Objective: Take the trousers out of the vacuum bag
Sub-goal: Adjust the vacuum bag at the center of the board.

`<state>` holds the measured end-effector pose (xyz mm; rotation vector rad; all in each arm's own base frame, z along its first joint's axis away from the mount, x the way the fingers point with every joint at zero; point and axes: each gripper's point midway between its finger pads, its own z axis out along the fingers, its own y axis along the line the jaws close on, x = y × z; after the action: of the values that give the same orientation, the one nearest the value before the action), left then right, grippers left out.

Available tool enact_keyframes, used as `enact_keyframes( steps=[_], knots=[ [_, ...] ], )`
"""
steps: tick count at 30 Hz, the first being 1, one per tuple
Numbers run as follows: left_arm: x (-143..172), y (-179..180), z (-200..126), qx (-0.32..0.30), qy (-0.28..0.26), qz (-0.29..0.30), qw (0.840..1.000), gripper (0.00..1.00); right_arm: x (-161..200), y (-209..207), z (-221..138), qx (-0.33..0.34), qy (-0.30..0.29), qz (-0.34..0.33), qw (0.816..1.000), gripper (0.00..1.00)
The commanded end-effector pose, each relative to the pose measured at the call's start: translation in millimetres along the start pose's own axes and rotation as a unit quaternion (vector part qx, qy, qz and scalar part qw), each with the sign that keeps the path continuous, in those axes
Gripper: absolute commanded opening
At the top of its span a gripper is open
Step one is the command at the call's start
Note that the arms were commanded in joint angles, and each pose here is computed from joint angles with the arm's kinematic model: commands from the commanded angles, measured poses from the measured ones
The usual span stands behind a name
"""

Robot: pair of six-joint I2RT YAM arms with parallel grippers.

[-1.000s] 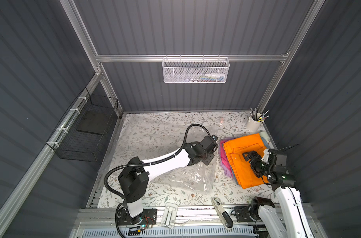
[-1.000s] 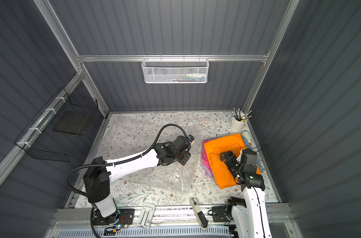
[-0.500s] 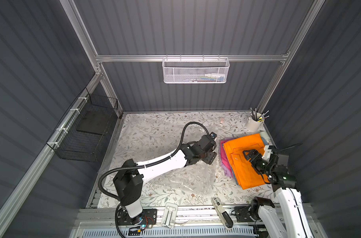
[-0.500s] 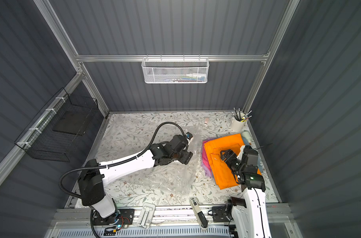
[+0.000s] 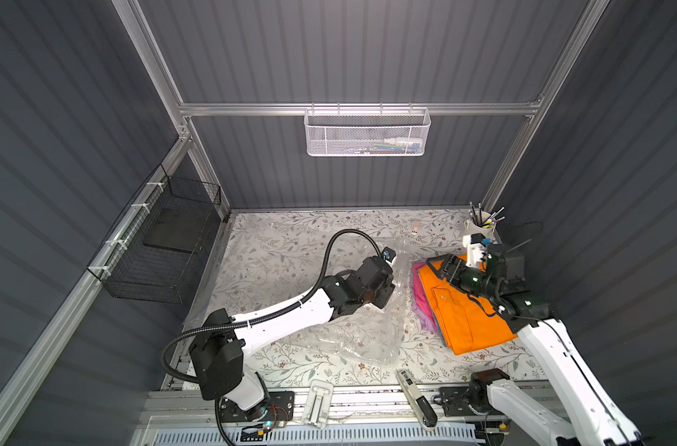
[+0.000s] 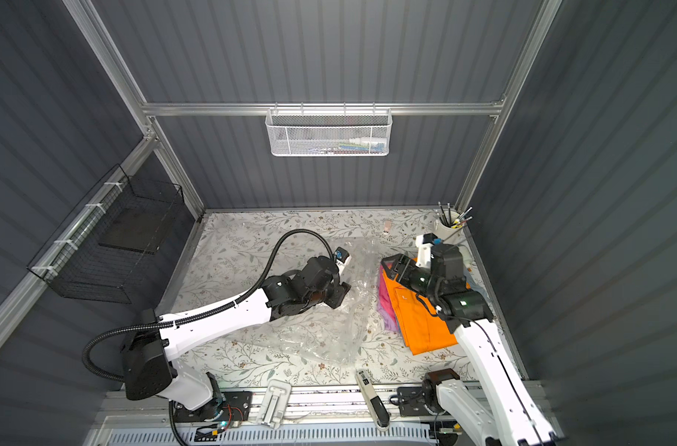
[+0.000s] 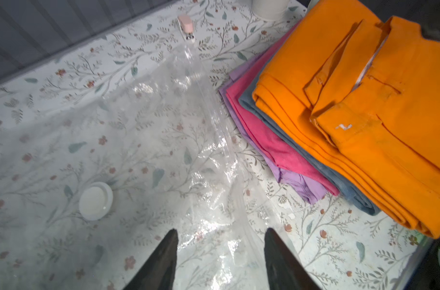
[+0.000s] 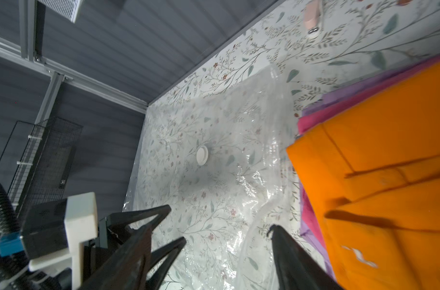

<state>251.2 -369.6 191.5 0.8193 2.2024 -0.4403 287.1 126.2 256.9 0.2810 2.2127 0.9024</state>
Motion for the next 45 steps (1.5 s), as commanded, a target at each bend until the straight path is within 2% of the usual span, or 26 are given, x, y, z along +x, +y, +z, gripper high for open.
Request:
enact_keyframes(
  steps=[1,4,9,17,22,31,34,45],
  knots=[
    [20,-12,-4,0.046,0.027,-0.025,0.998,0.51,-3,18,22,-0.021,0.003,-0.014,1.000,0.75],
    [44,-16,1,0.063,0.057,-0.038,0.996,0.47,8,17,48,-0.019,0.033,-0.006,0.999,0.75],
    [72,-32,20,0.102,0.093,-0.038,0.990,0.47,29,7,89,-0.015,0.074,0.014,0.997,0.75],
    [106,-53,60,0.114,0.153,-0.016,0.982,0.46,42,-9,110,-0.006,0.089,0.030,0.996,0.75],
    [129,-55,80,0.097,0.193,0.007,0.976,0.44,48,-16,120,-0.002,0.099,0.032,0.995,0.75],
    [131,-61,88,0.096,0.199,0.021,0.975,0.45,45,-28,148,0.022,0.110,0.022,0.993,0.73],
    [129,-63,88,0.097,0.196,0.021,0.976,0.45,38,-29,160,0.031,0.111,0.013,0.993,0.70],
    [119,-66,93,0.096,0.188,0.013,0.977,0.45,26,-82,205,0.173,0.126,-0.014,0.977,0.67]
  ],
)
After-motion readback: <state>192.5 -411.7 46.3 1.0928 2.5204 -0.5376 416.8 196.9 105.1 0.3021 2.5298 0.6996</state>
